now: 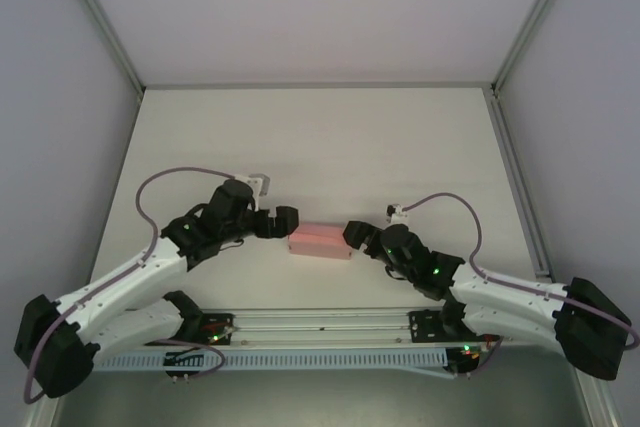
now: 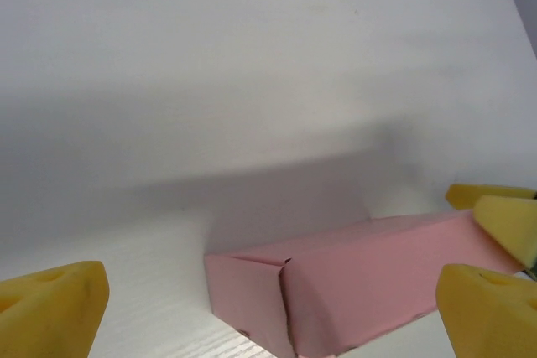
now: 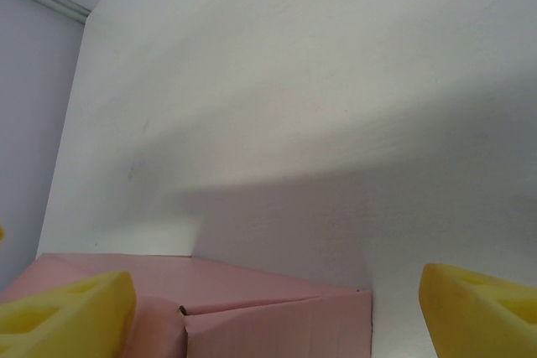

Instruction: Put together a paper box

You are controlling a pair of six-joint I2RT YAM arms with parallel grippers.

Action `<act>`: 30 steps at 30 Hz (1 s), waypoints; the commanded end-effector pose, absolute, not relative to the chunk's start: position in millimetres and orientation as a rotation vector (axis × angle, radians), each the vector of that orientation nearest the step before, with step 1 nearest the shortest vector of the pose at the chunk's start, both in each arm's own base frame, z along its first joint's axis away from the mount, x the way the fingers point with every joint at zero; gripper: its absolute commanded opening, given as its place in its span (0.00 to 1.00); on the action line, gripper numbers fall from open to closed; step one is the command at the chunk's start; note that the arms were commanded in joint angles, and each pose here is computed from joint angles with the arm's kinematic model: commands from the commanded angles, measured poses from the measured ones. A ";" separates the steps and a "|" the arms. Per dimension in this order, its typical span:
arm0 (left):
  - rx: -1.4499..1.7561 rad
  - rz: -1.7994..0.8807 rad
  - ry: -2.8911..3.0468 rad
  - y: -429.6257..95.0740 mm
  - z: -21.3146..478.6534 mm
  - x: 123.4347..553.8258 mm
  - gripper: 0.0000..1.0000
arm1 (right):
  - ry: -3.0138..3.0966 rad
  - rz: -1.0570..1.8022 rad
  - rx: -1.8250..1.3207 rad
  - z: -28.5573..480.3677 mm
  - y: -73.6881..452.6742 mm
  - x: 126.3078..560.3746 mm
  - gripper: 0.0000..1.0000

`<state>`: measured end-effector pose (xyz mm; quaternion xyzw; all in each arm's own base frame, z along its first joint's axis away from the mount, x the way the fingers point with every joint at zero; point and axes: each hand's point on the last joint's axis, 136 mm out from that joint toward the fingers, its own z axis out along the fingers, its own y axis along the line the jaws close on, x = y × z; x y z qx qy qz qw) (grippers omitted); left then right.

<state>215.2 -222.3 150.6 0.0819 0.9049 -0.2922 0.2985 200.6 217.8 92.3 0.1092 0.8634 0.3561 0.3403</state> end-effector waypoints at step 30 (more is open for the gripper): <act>0.055 -1.106 2.553 -211.6 47.3 175.9 0.01 | 2.238 0.599 -0.385 17.1 196.2 179.2 0.32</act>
